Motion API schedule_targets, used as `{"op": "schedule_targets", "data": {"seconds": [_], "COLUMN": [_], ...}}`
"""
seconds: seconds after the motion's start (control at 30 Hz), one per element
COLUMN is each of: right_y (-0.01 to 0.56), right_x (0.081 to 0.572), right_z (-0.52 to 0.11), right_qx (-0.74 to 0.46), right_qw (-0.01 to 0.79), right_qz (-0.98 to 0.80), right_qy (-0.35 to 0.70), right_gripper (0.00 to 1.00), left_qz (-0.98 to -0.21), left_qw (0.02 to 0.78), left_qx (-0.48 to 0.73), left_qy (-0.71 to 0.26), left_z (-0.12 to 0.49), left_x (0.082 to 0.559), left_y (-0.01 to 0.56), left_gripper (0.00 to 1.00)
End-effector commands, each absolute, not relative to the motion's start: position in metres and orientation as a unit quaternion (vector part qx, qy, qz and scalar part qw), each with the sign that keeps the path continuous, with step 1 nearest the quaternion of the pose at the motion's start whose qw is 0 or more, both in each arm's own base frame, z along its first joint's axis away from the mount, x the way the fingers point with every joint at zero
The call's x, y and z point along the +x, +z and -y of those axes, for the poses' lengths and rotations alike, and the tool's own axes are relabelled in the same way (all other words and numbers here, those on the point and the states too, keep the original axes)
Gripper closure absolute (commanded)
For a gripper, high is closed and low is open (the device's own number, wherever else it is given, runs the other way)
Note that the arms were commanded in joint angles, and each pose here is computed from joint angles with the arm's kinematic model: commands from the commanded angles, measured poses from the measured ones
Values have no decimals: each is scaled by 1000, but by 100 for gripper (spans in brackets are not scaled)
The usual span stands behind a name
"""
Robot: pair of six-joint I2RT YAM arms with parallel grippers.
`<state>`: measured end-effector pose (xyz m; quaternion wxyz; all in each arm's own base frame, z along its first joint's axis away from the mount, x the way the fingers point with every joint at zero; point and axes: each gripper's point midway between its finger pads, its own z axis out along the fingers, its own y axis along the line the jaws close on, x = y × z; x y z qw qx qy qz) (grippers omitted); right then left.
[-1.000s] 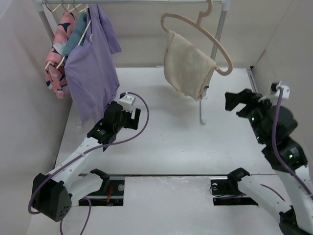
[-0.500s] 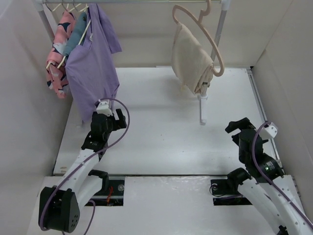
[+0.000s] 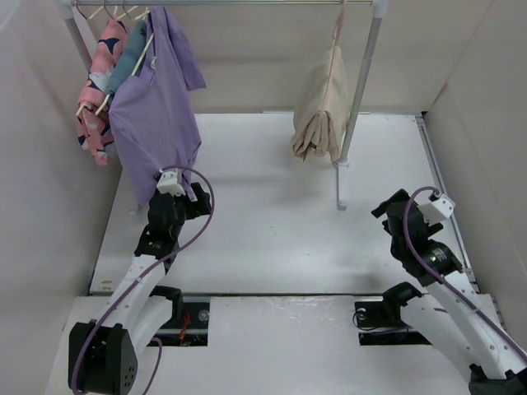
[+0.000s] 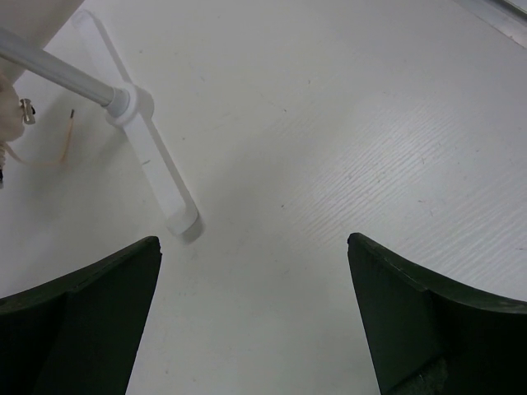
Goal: Place the trousers on the hanger
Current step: Reset both arms
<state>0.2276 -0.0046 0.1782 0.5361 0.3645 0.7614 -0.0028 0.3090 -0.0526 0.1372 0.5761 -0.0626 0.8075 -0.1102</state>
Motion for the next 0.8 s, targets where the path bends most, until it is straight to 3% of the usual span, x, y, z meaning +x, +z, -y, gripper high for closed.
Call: {"op": "schedule_targets", "data": {"seconds": [0.0,0.77], "right_y": [205,210], "right_x": [238,234], "right_z": [6,6], "right_qx": [384,382], "right_qw": [560,569], "right_qz": [-734,-727], "right_qy": [10,30], "right_gripper": [0,0], "left_qz": [-792,-789], "left_qw": [594,597], "left_qx": [-61,-61], "left_qy": [-127,-128], "left_z": [57,57], "left_x": [313,312], "left_y": [148,151], "left_gripper": [12,12]}}
